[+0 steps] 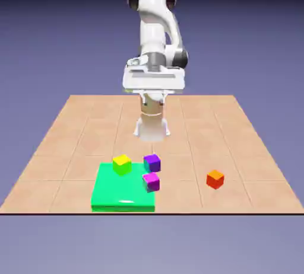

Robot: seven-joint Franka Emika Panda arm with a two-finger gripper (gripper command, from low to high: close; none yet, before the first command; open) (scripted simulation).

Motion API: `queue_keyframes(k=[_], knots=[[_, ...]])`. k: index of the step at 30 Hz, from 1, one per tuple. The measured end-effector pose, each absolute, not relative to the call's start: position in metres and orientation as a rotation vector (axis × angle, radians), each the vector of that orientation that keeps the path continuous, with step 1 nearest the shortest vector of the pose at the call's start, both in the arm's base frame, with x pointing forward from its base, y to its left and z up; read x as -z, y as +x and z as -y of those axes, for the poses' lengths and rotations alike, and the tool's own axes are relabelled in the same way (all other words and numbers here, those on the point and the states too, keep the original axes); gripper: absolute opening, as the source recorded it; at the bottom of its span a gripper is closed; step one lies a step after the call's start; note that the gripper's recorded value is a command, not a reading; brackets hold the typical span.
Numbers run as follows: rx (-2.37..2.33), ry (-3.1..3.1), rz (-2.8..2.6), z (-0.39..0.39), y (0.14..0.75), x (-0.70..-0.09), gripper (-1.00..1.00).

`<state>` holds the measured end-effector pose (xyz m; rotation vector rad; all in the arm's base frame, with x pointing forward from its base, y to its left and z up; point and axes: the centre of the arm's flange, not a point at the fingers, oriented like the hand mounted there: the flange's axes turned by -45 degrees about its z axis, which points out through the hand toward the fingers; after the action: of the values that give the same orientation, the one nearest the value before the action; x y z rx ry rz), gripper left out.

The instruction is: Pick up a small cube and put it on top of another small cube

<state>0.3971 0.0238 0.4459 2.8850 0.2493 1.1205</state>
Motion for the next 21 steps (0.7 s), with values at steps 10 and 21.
queue_keyframes(k=[10, 21], knots=[[-0.372, 2.444, -1.491, -0.176, 0.409, -0.328, 0.00], [0.256, 1.296, -2.261, -0.300, 0.347, -0.190, 0.00]])
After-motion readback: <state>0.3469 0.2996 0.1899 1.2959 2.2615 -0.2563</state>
